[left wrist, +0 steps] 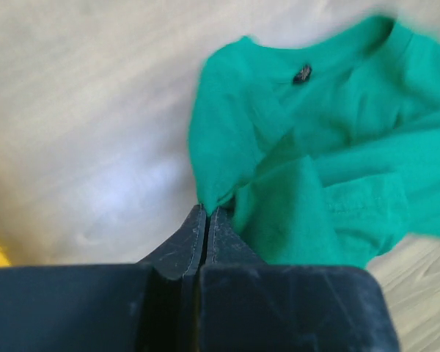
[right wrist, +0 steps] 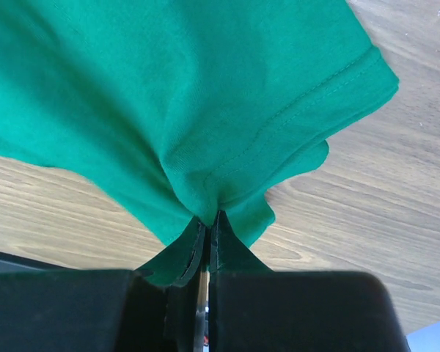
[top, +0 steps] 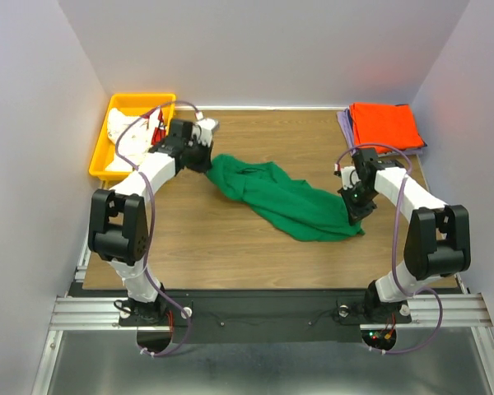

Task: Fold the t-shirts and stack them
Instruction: Flatten the tshirt out

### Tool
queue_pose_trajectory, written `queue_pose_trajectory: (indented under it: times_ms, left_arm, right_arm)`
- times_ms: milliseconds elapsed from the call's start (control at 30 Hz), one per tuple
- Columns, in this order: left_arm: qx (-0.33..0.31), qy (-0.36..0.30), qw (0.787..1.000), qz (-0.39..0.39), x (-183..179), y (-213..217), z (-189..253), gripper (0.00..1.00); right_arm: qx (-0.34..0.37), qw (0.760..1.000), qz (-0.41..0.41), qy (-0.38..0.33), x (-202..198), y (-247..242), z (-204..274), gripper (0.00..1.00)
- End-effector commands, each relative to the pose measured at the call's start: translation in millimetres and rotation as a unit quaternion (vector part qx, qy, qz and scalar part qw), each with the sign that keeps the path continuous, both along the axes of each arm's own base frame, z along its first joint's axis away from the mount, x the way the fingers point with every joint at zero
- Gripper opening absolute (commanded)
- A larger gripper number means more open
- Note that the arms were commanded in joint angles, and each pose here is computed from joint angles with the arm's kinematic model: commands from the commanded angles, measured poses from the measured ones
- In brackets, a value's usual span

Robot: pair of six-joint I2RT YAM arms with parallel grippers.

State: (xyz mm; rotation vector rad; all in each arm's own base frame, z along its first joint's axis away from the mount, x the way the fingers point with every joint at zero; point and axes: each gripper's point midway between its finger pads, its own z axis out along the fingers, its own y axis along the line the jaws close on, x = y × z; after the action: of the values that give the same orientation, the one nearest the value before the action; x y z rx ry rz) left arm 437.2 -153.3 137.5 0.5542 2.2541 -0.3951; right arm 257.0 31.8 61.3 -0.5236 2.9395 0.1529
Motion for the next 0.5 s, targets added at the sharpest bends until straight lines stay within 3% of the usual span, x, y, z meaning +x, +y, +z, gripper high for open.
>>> queue_pose_trajectory:
  times_ms: [0,100,200,233,267,333,367,467]
  left_arm:
    - [0.025,0.097,0.995,-0.020,-62.1,18.8,-63.6,0.07]
    - [0.031,0.120,0.991,-0.040,-85.5,30.0,-73.2,0.20]
    - [0.026,0.131,0.990,-0.055,-105.3,42.6,-72.8,0.31]
    - [0.022,0.128,0.988,-0.082,-113.3,45.6,-66.8,0.37]
    - [0.017,0.123,0.988,-0.095,-115.5,45.6,-60.8,0.41]
    - [0.015,0.093,0.988,-0.119,-110.5,43.9,-40.7,0.48]
    - [0.017,0.077,0.986,-0.143,-110.8,41.0,-30.7,0.56]
    - [0.014,0.038,0.986,-0.163,-89.0,30.6,-2.9,0.63]
  right_arm:
    - [0.009,1.000,0.008,-0.019,18.9,2.3,8.5,0.03]
    - [0.026,0.999,0.018,-0.015,20.4,8.4,9.5,0.07]
    - [0.043,0.998,0.036,-0.003,14.1,13.4,13.2,0.24]
    - [0.045,0.998,0.045,-0.007,13.8,14.0,17.8,0.36]
    - [0.047,0.998,0.049,-0.006,11.3,14.1,21.1,0.39]
    - [0.045,0.997,0.058,-0.010,7.0,12.8,29.7,0.47]
    - [0.037,0.997,0.056,-0.030,9.8,10.4,39.6,0.55]
    - [0.029,0.996,0.048,-0.067,22.7,5.3,58.4,0.60]
